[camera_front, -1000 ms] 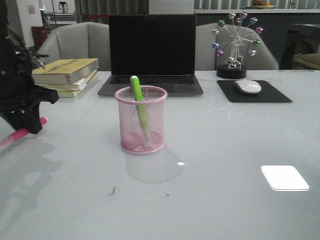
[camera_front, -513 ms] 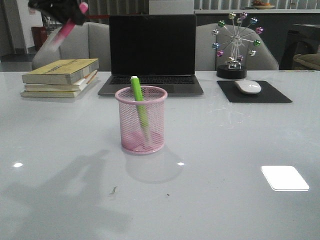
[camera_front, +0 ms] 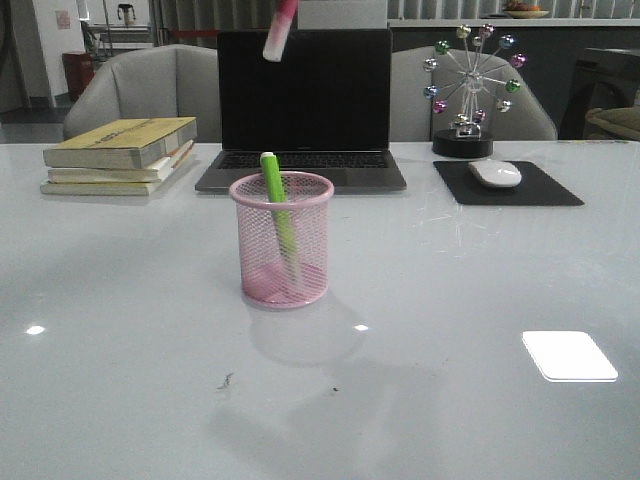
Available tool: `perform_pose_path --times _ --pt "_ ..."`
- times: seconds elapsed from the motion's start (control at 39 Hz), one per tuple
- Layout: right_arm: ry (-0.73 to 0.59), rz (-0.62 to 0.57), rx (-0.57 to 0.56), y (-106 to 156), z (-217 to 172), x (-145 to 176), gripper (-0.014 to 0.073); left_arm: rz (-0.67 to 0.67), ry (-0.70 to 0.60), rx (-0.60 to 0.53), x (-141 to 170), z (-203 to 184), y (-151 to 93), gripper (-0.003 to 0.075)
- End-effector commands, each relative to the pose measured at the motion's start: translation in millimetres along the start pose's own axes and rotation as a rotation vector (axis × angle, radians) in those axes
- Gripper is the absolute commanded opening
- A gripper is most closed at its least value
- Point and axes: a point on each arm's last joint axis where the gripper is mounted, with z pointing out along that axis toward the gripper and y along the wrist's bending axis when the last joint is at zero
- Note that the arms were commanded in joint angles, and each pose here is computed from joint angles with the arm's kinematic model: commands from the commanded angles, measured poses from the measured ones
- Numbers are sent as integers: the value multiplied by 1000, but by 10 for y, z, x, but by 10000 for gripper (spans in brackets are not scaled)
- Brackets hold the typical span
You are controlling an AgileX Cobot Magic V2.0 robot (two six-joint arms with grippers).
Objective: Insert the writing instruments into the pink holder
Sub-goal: 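Lift the pink marker upright with the left gripper over the holder, then lower the pink marker into the holder and open the left gripper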
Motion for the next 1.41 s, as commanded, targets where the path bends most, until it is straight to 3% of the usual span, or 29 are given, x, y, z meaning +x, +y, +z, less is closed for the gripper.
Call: perform_pose_path --times 0.0,0.38,0.74,1.38 --pt "-63 -9 17 -24 -64 -64 551 -88 -235 -37 -241 -235 -17 101" --pt "24 -16 10 1 66 147 551 -138 -351 -44 187 -283 -235 101" --pt "22 -16 10 3 78 158 551 -182 -307 -121 602 -243 -115 101" --pt "-11 -16 12 1 78 128 551 -180 -269 -112 653 -238 -122 106"
